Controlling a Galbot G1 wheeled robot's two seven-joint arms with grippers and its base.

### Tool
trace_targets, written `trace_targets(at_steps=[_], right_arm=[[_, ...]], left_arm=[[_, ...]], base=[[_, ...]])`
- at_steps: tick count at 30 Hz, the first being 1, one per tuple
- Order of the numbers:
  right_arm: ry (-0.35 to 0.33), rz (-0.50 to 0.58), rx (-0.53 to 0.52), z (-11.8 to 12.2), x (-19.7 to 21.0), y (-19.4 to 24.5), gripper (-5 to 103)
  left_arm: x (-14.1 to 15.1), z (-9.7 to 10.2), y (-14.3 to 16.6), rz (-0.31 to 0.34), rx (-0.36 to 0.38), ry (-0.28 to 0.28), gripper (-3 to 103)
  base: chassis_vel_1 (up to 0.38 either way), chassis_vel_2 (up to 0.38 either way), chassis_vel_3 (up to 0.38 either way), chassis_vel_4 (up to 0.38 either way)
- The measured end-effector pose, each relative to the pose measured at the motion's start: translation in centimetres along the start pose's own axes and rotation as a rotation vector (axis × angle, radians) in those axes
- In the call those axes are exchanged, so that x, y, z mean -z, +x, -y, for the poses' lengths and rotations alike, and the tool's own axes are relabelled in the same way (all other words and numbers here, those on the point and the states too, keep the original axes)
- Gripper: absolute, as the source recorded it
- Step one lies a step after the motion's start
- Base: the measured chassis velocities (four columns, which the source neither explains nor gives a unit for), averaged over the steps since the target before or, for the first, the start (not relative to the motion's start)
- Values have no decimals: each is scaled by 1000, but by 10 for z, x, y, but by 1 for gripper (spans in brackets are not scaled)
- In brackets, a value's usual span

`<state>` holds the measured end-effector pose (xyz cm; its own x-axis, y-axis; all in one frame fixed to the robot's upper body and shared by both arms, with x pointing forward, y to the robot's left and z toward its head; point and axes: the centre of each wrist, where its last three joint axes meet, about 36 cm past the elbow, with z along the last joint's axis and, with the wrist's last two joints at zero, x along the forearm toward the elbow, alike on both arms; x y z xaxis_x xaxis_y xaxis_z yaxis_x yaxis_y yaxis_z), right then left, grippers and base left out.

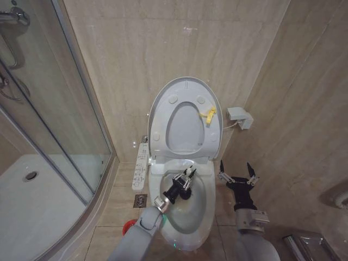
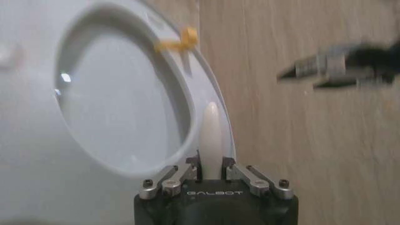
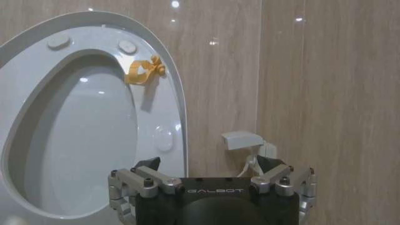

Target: Open the toilet lid, clean the toilet bowl with a toilet brush, close the toilet lid, and flush.

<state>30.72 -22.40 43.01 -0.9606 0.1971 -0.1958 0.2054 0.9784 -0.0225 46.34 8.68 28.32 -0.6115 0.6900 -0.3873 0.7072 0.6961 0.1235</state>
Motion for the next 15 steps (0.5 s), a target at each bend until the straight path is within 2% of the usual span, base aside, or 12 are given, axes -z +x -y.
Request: trace_targets(at_steps=[15], right_arm=[[0,0,0,0,0,0,100]], left_arm=[[138,5,64,161,122,-93,21]], base=[[0,0,0,0]])
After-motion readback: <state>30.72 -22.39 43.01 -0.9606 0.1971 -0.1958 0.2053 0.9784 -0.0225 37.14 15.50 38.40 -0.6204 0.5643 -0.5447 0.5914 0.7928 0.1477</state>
